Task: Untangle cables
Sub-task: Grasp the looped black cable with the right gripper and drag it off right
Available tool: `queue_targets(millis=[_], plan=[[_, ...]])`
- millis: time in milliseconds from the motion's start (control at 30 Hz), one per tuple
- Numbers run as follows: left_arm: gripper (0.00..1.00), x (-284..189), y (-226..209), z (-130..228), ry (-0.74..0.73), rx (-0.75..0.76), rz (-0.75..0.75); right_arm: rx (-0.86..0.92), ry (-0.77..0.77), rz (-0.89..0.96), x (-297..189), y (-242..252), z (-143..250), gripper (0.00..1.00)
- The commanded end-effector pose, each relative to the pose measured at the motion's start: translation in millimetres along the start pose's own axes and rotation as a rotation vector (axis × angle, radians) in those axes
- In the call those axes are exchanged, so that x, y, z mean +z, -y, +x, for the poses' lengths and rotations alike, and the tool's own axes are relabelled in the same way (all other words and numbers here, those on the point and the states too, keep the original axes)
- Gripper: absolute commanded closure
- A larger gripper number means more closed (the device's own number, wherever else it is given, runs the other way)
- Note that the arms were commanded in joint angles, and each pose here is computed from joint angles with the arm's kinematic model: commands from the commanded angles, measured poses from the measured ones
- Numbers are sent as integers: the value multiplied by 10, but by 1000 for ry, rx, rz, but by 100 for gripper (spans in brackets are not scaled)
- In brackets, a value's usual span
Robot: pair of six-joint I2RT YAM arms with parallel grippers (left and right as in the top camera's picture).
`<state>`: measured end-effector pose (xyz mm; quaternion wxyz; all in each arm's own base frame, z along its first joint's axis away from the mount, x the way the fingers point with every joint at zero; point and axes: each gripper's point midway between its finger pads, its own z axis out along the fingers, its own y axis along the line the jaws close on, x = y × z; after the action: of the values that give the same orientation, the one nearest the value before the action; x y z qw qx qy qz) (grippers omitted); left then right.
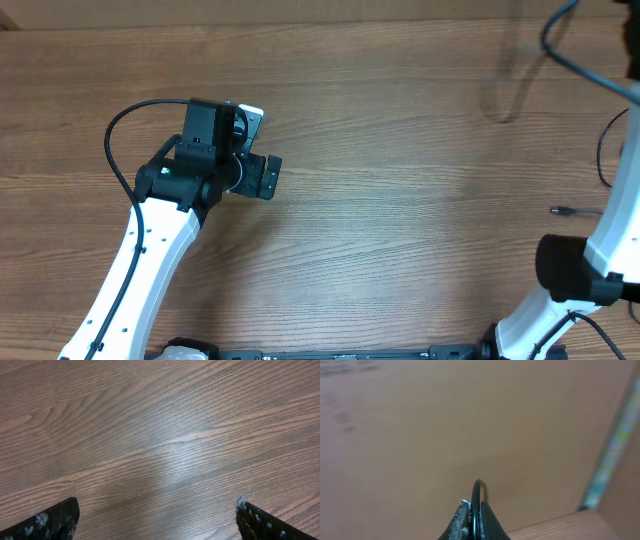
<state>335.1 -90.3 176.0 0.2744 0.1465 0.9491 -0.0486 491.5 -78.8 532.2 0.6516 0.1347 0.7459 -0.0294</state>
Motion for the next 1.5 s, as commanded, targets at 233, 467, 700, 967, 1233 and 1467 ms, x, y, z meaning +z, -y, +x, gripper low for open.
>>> queue_targets(millis=[233, 467, 700, 967, 1233, 1467], plan=[[0, -10, -20, -32, 7, 9, -6, 35, 6, 222, 517, 1135, 142, 96], [1, -10, -20, -32, 7, 9, -6, 45, -192, 290, 1210, 1587, 1072, 96], [1, -10, -20, -32, 7, 9, -6, 50, -431, 325, 1609, 1797, 2127, 96], [0, -10, -20, -32, 7, 9, -6, 65, -599, 387, 1637, 2127, 2787, 7], [0, -9, -20, -31, 7, 9, -6, 93, -665, 366, 1540, 2160, 2918, 0], [0, -10, -20, -32, 7, 9, -6, 96, -752, 371, 1344, 2111, 3011, 0]])
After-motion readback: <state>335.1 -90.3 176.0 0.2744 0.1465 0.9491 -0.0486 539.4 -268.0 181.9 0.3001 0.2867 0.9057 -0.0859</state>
